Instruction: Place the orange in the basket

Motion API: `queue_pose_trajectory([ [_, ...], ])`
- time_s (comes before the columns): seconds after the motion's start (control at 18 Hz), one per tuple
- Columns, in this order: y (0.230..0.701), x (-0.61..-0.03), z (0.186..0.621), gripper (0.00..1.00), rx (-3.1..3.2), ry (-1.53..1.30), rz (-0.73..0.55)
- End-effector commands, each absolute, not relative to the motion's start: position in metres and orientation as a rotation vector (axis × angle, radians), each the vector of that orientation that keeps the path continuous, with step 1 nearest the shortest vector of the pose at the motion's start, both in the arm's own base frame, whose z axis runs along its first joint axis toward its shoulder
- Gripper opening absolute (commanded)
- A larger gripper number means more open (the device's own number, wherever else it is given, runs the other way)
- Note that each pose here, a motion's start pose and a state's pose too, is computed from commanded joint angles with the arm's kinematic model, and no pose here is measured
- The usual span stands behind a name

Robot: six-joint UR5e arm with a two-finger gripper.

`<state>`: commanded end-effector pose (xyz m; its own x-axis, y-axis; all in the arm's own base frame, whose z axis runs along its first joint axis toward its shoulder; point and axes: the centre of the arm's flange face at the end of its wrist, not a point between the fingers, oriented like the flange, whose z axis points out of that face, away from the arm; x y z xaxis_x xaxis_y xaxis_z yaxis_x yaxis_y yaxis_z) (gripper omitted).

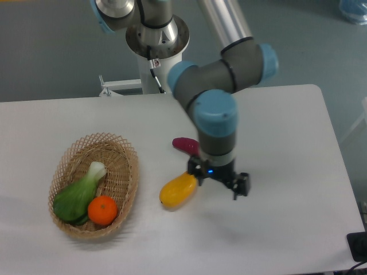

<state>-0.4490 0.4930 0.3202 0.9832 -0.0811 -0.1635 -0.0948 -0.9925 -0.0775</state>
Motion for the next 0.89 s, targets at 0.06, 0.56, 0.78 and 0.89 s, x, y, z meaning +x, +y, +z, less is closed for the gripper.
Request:
queue_pose_trajectory([
  [0.06, 0.489, -0.454, 0.319, 1.0, -3.045, 0.145, 0.244],
  [0.56, 0.476, -0.467, 0.314, 1.0, -3.054, 0.202, 0.235],
  [0.78, 0.476, -0.466, 0.313, 1.0, -3.059, 0.202, 0.229],
  [0.89, 0.475, -0.466, 0.314, 1.0, -3.059, 0.202, 0.232],
])
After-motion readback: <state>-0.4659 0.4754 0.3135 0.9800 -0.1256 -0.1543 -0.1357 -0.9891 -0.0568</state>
